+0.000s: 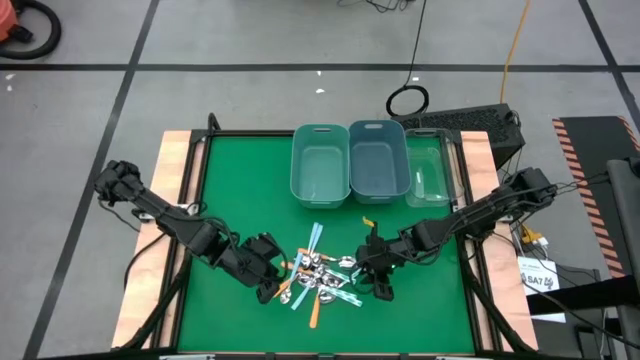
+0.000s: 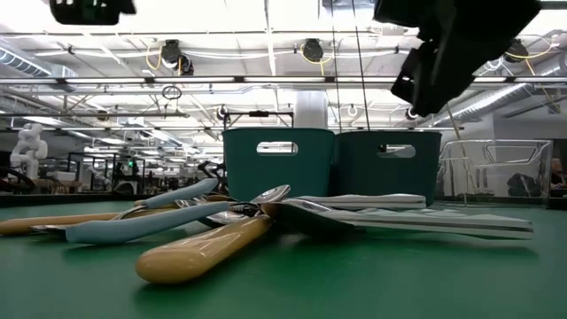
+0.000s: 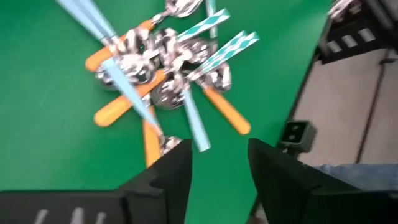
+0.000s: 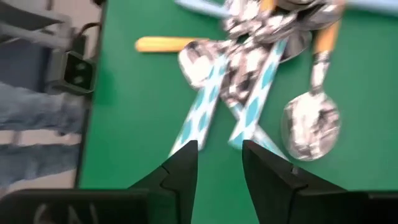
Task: Sort silverware by color (type)
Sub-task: Put the green spoon into the transparent bin
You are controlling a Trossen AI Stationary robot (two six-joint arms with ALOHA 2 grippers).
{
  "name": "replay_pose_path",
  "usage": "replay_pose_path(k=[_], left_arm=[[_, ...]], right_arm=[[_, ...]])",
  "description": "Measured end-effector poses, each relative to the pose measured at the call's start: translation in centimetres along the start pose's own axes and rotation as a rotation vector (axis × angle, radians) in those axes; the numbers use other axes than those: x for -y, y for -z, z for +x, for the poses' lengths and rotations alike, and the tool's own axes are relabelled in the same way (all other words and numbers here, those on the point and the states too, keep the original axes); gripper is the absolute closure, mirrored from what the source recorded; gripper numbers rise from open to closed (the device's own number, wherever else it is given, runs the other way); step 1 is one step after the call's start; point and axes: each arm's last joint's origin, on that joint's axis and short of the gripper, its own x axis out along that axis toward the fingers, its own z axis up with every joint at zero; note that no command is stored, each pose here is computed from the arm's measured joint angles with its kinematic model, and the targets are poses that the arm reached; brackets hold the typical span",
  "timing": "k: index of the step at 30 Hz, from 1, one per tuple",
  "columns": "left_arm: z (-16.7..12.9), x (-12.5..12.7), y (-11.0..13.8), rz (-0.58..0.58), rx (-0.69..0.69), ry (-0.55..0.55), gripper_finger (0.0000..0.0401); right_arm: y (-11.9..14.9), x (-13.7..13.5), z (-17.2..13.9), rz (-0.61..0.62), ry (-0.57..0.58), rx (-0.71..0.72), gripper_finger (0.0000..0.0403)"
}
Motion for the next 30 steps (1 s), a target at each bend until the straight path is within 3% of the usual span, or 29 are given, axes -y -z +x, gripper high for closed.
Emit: replay_pose_path(k=[7, 13, 16, 23, 30], left_arm=[[-0.1, -0.6, 0.7, -0.013, -0.018, -0.089, 0.0224], [-0.3, -0.9, 1.2, 0.070, 0.087, -0.189, 0.0224], [-0.3, -1.1, 0.8, 0.129, 0.100, -0.208, 0.0224], [0.3, -2.0, -0.4, 0.237, 0.128, -0.245, 0.0224], [1.8, -3.2, -0.7, 0.269, 0.113, -0.221, 0.0224]], right_arm=[[0.1, 0.3, 0.0, -0.066, 0.032, -0.006, 0.0281], [0.3, 1.1, -0.1, -0.037, 0.031, -0.072, 0.0276], [0.4, 1.3, -0.2, -0.026, 0.007, -0.098, 0.0254], [1.2, 2.2, -0.4, -0.002, 0.067, -0.204, 0.0182], [1.2, 2.2, -0.4, -0.099, 0.079, -0.196, 0.0166]])
